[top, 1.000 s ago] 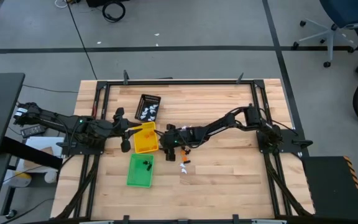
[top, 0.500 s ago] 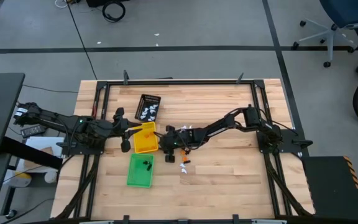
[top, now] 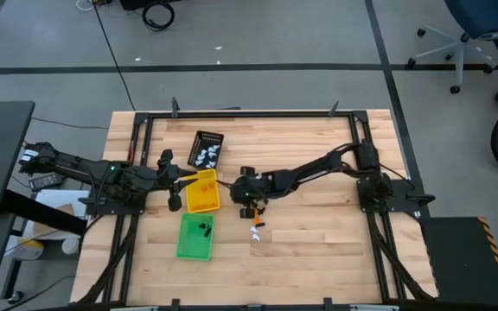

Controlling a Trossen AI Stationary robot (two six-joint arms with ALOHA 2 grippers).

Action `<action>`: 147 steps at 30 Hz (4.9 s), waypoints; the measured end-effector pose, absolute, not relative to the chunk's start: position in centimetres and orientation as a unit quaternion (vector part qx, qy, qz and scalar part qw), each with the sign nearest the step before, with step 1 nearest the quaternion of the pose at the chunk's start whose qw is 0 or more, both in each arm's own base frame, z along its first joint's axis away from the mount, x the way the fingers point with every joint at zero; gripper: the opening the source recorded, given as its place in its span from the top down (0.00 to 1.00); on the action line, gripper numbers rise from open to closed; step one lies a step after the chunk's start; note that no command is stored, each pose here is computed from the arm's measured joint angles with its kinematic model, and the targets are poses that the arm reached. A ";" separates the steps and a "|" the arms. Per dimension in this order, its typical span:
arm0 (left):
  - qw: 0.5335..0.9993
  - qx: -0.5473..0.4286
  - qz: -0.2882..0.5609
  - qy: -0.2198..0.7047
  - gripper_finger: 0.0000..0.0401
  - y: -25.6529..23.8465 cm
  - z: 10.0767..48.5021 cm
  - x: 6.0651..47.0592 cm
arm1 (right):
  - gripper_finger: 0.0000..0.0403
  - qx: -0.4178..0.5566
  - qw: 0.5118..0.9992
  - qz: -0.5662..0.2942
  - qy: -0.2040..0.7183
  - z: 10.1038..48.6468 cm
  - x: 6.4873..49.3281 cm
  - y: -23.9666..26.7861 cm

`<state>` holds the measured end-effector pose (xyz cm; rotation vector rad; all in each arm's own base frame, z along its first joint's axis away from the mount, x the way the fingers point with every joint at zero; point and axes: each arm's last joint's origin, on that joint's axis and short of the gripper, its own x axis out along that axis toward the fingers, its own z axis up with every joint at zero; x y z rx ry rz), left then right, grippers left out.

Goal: Sort Halloween decoration
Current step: Put the white ghost plush toy into the black basket, then put the black skeleton toy into the green basket

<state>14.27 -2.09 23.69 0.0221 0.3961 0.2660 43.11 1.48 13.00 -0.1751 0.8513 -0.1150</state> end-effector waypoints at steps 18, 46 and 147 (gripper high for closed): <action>0.973 0.008 0.132 0.191 0.83 -2.1 23.8 14.3 | 0.81 -0.063 0.975 -0.120 0.176 17.2 45.7 -4.8; 0.973 0.004 0.136 0.185 0.83 -2.1 23.9 14.4 | 0.69 -0.010 0.962 -0.142 0.232 18.7 49.4 -10.7; 0.984 0.033 0.132 0.114 0.83 -1.8 25.4 14.9 | 0.89 0.016 0.801 -0.049 0.596 16.2 37.2 -3.3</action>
